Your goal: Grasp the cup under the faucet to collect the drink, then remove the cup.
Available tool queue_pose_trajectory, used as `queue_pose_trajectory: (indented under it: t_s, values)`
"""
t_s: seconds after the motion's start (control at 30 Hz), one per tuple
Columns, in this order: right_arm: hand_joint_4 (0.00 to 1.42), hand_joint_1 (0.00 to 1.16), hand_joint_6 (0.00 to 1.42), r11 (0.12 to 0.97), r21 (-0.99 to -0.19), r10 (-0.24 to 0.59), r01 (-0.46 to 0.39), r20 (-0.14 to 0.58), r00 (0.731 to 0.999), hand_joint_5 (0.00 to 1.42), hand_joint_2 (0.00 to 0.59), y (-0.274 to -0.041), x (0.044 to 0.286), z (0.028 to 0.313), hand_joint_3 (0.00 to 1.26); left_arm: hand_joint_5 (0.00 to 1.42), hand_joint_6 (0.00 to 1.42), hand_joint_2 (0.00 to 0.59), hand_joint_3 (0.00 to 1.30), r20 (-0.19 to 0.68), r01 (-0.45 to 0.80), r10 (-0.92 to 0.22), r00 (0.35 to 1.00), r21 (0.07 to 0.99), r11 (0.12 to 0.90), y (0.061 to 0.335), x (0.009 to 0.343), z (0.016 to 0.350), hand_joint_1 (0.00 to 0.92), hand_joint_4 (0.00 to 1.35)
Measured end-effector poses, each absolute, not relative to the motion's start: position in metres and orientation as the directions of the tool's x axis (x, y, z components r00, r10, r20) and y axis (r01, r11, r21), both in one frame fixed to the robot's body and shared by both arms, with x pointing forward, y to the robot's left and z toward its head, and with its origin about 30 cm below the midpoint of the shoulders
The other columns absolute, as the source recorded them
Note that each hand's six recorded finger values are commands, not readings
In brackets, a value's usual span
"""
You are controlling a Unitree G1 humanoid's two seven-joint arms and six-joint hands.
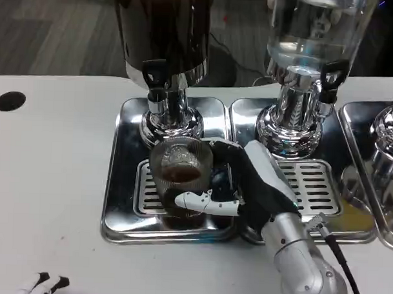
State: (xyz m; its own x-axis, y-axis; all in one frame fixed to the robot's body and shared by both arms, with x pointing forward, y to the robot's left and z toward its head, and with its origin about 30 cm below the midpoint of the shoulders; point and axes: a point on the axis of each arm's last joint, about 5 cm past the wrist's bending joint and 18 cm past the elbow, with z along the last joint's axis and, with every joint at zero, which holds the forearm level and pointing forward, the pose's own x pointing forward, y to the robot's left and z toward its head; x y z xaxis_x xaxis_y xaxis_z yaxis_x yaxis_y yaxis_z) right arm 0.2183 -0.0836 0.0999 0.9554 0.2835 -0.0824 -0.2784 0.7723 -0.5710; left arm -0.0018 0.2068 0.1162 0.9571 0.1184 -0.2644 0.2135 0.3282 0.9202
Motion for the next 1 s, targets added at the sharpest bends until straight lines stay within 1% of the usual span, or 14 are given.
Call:
queue_pose_trajectory:
  t_s: [0.4,0.9,1.0]
  values:
    - [0.29,0.68,0.1,0.776,-0.566,0.281,-0.279,-0.086,0.956,0.28,0.116,-0.093,0.211,0.1,0.4,0.18,0.44,0.076,0.24,-0.255,0.207,0.113,0.96,0.922,0.328,0.205,0.002,0.115,0.0,0.13]
    - [0.3,0.68,0.12,0.78,-0.559,0.283,-0.283,-0.089,0.955,0.28,0.125,-0.095,0.207,0.1,0.41,0.18,0.44,0.076,0.24,-0.264,0.215,0.105,0.959,0.917,0.336,0.203,0.002,0.114,0.0,0.13]
    - [0.32,0.68,0.12,0.78,-0.558,0.283,-0.284,-0.09,0.955,0.29,0.126,-0.095,0.207,0.099,0.41,0.18,0.44,0.076,0.24,-0.264,0.216,0.105,0.959,0.917,0.337,0.203,0.002,0.113,0.0,0.13]
